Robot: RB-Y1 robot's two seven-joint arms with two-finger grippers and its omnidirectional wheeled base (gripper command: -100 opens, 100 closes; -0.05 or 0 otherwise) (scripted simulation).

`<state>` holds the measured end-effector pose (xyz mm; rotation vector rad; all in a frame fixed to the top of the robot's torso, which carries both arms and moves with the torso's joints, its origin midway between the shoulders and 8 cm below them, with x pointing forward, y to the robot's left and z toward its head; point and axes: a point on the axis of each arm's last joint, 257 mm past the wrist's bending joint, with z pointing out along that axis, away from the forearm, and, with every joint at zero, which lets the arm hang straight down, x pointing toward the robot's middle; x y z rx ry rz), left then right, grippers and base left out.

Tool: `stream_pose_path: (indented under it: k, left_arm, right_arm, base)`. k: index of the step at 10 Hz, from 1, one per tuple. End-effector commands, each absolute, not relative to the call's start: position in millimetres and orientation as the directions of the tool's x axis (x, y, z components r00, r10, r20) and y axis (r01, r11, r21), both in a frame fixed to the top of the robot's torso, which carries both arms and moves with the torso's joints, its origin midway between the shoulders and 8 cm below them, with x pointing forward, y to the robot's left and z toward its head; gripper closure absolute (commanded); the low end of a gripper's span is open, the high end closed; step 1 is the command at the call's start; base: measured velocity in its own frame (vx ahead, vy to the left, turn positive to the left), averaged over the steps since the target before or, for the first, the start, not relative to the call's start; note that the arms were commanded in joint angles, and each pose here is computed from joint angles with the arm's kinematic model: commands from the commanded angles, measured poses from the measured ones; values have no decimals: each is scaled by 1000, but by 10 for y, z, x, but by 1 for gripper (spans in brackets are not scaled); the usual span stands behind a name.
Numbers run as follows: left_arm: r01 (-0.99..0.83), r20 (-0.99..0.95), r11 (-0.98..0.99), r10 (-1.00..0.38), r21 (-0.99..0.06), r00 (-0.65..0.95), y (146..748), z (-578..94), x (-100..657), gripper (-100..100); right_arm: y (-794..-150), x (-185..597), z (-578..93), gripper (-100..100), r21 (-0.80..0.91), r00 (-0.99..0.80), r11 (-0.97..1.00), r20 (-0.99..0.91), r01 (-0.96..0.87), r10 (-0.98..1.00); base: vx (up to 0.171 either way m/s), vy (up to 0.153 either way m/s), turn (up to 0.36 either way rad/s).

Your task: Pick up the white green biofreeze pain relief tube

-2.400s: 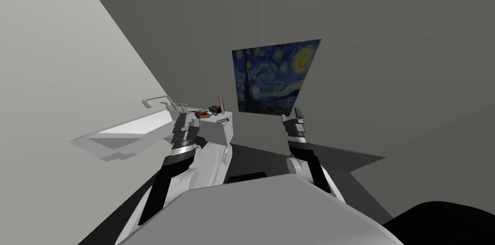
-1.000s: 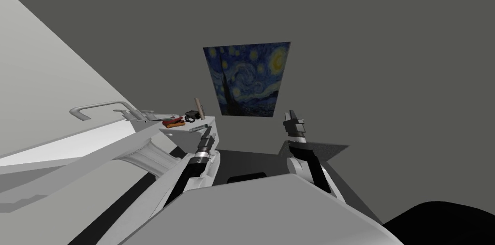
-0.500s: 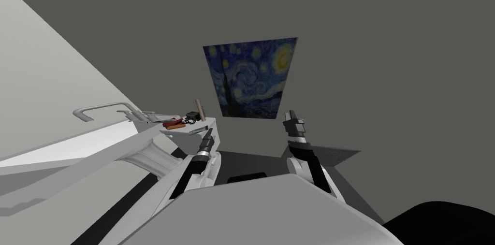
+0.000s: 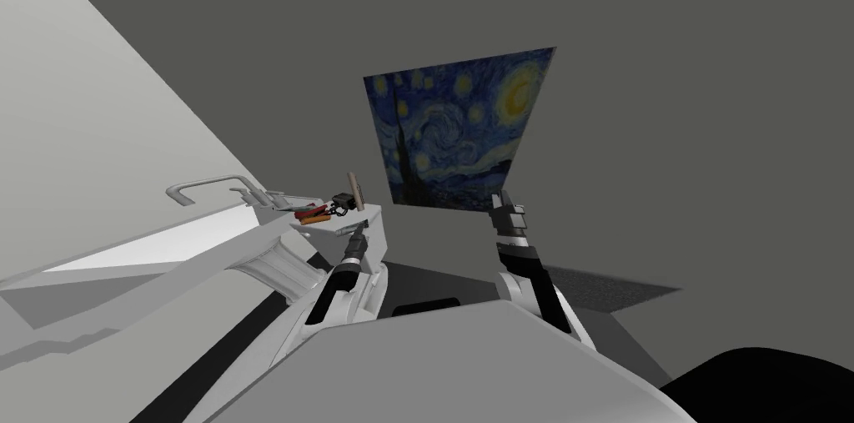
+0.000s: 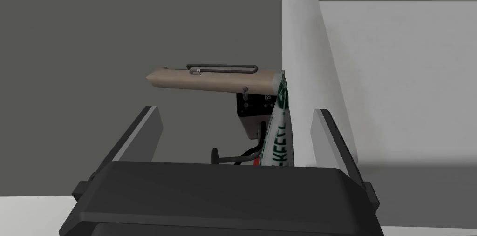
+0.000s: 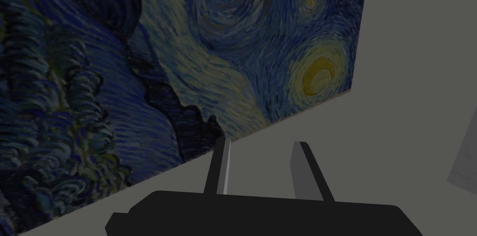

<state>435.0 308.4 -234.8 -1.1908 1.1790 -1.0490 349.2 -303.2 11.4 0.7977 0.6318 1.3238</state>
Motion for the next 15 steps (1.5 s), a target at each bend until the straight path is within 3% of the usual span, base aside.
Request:
stream_pose_path:
  k: [1,6,7,8,15]
  left_arm:
    - [-26,-78,75,-987,-997,140,3151,-2388,4417,-100]
    - [-37,-19,13,-984,-999,177,3132,-2484,4454,-100]
    - [-38,-18,11,-984,-999,177,3131,-2490,4455,0]
    - [-39,-18,11,-984,-999,180,3299,-2504,4373,-100]
    - [-40,-19,12,-984,-999,179,3844,-2472,4102,-100]
  right_arm:
    - [-3032,3492,114,0,805,152,59,40,-590,988]
    - [-3031,3493,115,0,805,152,58,40,-591,988]
    - [-3031,3493,115,0,805,152,58,40,-591,988]
    - [-3031,3493,115,0,805,152,58,40,-591,988]
    - [-3031,3493,115,0,805,152,58,40,-591,988]
  base:
    - [104,103,121]
    - [37,43,36]
    - [0,0,0]
    - [47,-49,-7]
    - [76,-83,2]
